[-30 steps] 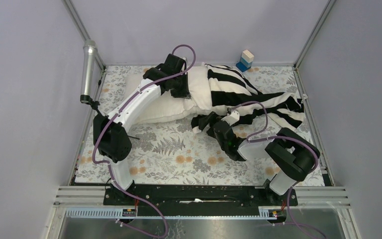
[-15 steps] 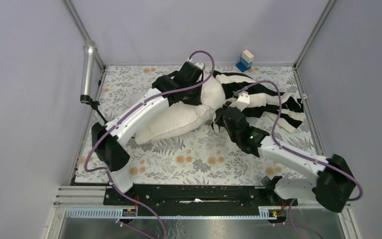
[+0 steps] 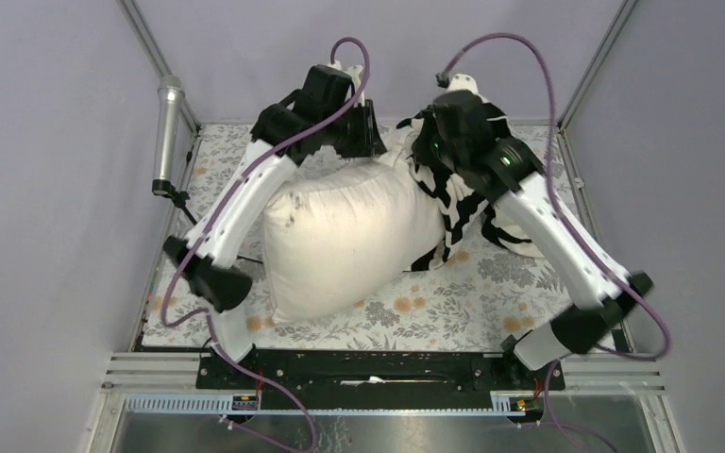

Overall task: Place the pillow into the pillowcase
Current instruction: Stuff the pillow into the pillowcase.

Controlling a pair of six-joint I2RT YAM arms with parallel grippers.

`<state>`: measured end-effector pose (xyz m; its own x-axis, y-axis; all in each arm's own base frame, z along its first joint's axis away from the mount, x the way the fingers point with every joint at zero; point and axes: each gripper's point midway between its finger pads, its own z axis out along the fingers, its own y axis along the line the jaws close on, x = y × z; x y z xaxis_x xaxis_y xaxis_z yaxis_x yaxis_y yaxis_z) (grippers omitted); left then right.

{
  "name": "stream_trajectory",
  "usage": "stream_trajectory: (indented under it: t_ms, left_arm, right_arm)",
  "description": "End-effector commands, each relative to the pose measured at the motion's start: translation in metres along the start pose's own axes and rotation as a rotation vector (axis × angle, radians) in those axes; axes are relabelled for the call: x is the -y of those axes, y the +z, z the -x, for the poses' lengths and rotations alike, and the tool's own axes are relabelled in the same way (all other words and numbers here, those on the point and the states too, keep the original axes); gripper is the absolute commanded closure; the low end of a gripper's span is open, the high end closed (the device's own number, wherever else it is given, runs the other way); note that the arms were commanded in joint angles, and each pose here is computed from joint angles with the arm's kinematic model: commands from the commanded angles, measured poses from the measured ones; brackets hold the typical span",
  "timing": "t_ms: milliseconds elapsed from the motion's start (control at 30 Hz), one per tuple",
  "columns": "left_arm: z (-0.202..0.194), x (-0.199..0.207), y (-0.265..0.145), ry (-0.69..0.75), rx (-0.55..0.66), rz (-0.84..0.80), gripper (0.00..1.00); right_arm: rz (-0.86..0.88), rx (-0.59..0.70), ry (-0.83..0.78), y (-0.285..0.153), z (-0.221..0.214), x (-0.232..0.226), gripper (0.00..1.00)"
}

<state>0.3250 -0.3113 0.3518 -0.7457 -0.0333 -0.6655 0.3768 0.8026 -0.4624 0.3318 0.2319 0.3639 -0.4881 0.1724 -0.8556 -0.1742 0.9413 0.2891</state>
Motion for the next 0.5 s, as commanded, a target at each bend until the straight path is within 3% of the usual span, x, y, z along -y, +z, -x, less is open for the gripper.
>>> stream_trajectory:
  t_ms: [0,100,233,333,467]
  left_arm:
    - [0.044,-0.031,0.078,-0.114,0.001,-0.145,0.72]
    - [0.069,-0.06,0.09,-0.137,0.065,-0.086,0.45]
    - [0.126,-0.063,0.04,-0.092,0.301,-0.016,0.04]
    - [0.142,-0.065,-0.009,-0.058,0.443,0.102,0.01]
    - [0.102,-0.106,-0.044,-0.062,0.502,0.333,0.01]
  right_arm:
    - [0.051,-0.324,-0.012,0.115,-0.065,0.007,1.0]
    - [0.031,-0.423,0.019,0.181,-0.09,0.017,1.0]
    - [0.021,-0.404,0.025,0.231,-0.093,0.013,1.0]
    - [0.008,-0.369,0.026,0.244,-0.084,0.011,1.0]
    - [0.015,-0.27,0.005,0.232,-0.051,0.003,0.72]
